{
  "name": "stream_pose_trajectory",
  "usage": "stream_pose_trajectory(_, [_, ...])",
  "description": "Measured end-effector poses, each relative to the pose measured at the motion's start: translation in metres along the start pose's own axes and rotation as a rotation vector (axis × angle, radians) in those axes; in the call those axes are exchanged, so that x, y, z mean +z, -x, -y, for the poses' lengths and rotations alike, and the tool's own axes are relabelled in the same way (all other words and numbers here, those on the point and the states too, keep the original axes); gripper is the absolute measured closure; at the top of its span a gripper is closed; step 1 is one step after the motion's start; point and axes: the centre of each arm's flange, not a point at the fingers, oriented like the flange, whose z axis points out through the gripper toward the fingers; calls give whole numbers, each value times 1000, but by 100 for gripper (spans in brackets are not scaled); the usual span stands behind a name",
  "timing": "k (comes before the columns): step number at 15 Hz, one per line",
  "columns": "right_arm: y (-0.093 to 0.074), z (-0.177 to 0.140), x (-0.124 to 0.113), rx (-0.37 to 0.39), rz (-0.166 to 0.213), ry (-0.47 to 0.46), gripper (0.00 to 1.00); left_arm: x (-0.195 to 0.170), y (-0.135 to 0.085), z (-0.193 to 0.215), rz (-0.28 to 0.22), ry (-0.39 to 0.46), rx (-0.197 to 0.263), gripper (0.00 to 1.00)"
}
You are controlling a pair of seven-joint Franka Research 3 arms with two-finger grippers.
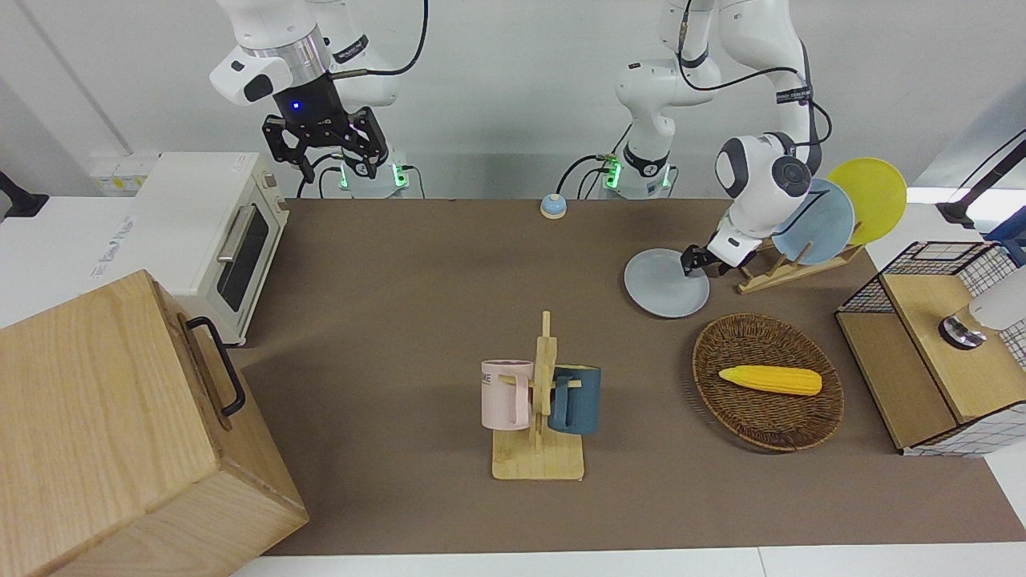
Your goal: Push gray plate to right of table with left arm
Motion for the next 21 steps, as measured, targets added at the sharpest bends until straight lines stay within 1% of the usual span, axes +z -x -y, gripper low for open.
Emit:
stream_pose_trajectory(2, [0,0,0,0,0,0,0,0,0,0,0,0,0,46])
stream_pose_trajectory(4, [0,0,0,0,0,0,0,0,0,0,-1,0,0,62])
stream_pose_trajectory(5, [0,0,0,0,0,0,0,0,0,0,-1,0,0,62])
stream_pose_trajectory(6, [0,0,0,0,0,0,0,0,0,0,-1,1,0,68])
stream_pose_trajectory(7, [0,0,0,0,0,0,0,0,0,0,-2,3,-2,80])
stream_pose_trajectory(8, [0,0,0,0,0,0,0,-1,-1,0,-7,6,-4,89])
stream_pose_trajectory(9, [0,0,0,0,0,0,0,-2,-1,-1,-13,7,-5,93])
stream_pose_trajectory(13, [0,0,0,0,0,0,0,-5,-1,-2,-20,12,-7,97])
stream_pose_trajectory(21, [0,0,0,0,0,0,0,-6,-1,-8,-25,10,-4,97])
